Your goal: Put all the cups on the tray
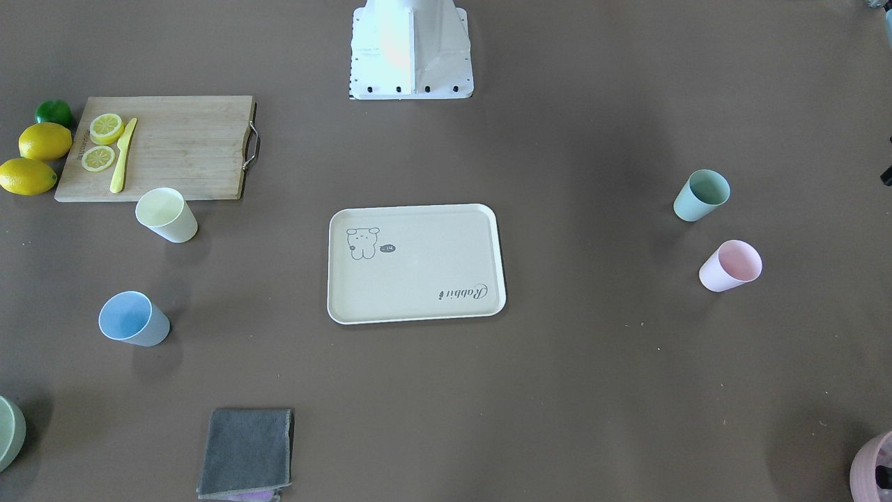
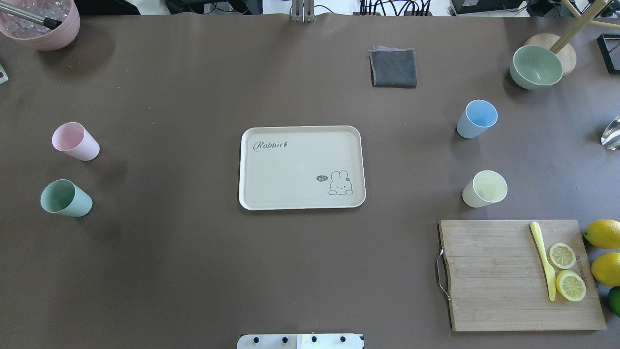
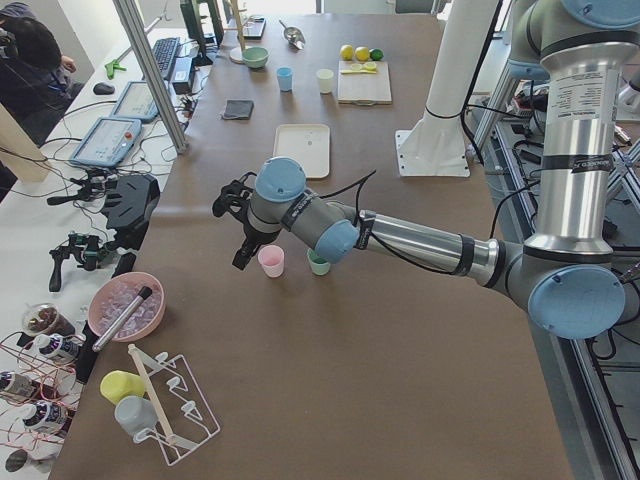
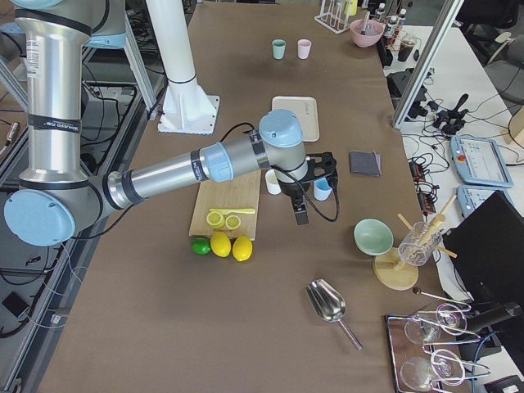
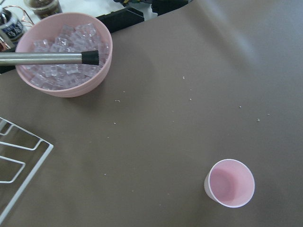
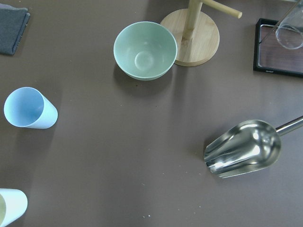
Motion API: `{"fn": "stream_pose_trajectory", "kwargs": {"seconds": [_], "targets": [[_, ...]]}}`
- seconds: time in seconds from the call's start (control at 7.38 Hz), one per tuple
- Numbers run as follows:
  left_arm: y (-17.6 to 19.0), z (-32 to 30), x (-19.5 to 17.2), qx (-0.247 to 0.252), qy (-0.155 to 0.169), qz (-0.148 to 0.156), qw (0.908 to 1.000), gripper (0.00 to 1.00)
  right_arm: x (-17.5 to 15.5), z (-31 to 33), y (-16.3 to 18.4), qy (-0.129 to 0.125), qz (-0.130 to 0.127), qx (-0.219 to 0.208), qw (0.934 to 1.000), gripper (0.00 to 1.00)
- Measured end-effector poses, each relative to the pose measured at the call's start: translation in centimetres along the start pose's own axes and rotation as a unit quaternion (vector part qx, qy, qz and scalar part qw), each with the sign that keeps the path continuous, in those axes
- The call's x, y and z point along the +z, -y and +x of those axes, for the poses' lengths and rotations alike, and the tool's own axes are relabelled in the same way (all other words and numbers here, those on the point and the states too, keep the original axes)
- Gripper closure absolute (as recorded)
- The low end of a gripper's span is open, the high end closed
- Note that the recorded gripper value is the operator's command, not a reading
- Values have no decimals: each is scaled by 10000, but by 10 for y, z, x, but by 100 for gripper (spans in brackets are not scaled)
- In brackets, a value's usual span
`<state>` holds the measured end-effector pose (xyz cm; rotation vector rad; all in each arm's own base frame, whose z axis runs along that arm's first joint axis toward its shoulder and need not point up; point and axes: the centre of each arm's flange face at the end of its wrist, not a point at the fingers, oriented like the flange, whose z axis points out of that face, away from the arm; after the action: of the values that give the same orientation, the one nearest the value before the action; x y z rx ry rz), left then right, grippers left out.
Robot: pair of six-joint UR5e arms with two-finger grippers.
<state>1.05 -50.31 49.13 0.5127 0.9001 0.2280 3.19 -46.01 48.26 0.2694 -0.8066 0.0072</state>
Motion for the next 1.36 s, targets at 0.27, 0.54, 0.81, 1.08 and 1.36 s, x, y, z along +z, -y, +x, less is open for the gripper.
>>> {"fn": "stream_pose_trajectory", "kwargs": {"seconds": [0.27, 0.54, 0.81, 1.08, 1.36], "targets": [[0, 20, 51, -369, -253, -190, 9988, 2, 33, -45, 3, 115, -66, 426, 9990, 2], [16, 23, 99, -453, -215, -376, 9980, 3, 48, -74, 8, 151, -98, 681, 9975, 2], [14, 30, 134, -346, -131, -508, 9980, 32, 55, -94, 13, 182, -119, 685, 9974, 2], [9, 35, 163, -229, -136, -623, 9977, 52, 58, -101, 14, 178, -117, 656, 9976, 2], [1, 43, 186, -145, -136, -764, 9969, 53, 59, -102, 14, 174, -121, 650, 9977, 2]]}}
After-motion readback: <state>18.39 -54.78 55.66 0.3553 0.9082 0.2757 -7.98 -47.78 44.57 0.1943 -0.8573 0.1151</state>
